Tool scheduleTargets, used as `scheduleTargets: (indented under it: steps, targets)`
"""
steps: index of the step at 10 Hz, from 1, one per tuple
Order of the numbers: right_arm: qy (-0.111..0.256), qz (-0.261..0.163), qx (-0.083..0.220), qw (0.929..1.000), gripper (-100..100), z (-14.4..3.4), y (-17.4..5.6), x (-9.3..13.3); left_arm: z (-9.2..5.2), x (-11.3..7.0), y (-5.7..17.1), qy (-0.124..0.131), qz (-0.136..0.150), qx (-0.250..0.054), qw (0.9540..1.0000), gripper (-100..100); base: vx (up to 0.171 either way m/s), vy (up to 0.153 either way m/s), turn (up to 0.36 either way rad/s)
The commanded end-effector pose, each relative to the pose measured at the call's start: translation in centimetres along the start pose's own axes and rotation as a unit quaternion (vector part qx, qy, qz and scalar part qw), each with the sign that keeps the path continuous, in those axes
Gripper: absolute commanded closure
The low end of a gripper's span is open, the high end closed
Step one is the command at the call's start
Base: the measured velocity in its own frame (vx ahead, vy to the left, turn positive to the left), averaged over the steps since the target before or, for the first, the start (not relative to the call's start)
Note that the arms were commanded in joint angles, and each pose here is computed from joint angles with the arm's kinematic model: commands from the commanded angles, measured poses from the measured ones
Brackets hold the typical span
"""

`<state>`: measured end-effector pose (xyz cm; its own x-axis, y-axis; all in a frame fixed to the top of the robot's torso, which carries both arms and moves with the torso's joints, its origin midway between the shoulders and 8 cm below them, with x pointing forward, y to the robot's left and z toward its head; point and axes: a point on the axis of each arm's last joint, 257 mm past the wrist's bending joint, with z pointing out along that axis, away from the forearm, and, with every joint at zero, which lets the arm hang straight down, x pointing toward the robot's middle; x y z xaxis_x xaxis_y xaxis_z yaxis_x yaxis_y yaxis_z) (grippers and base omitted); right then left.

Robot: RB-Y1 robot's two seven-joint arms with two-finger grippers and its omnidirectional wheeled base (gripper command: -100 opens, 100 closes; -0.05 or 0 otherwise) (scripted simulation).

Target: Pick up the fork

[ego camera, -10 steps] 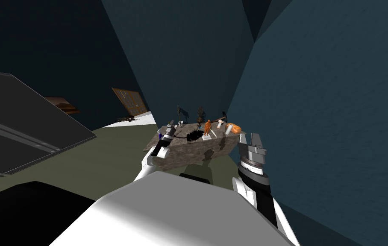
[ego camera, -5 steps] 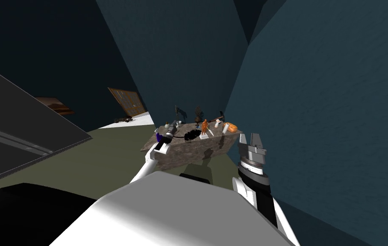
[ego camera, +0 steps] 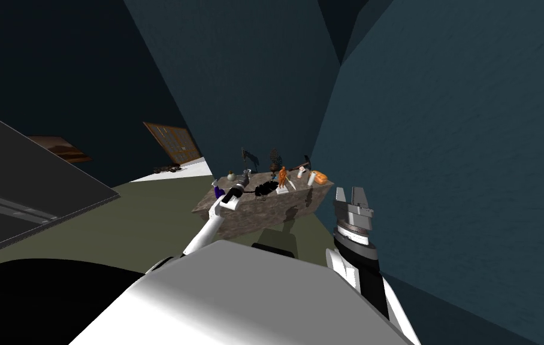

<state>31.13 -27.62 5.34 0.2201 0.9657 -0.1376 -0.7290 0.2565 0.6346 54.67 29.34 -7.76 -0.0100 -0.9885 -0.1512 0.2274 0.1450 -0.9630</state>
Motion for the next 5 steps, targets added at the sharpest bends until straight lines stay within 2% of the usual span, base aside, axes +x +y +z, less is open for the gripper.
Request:
scheduleTargets:
  steps: [1,2,3,4,5]
  targets:
    - [0.0,0.0,0.0,1.0,0,0.0,0.0,0.0,0.3,-0.6,1.1,-0.002,0.001,-0.019,0.9998,-100,-0.011,-0.021,0.011]
    - [0.0,0.0,0.0,1.0,0,0.0,0.0,0.0,1.6,-1.3,1.8,-0.004,0.004,-0.037,0.9993,-100,-0.01,-0.048,-0.068]
    - [0.0,0.0,0.0,1.0,0,0.0,0.0,0.0,1.6,-1.6,3.2,-0.007,0.004,-0.057,0.9984,-100,-0.008,-0.046,-0.038]
    - [0.0,0.0,0.0,1.0,0,0.0,0.0,0.0,2.8,-2.3,3.3,-0.01,0.007,-0.067,0.9977,-100,-0.014,-0.051,-0.071]
    - [0.0,0.0,0.0,1.0,0,0.0,0.0,0.0,2.6,-2.7,5.2,-0.014,0.007,-0.092,0.9956,-100,-0.01,-0.043,-0.026]
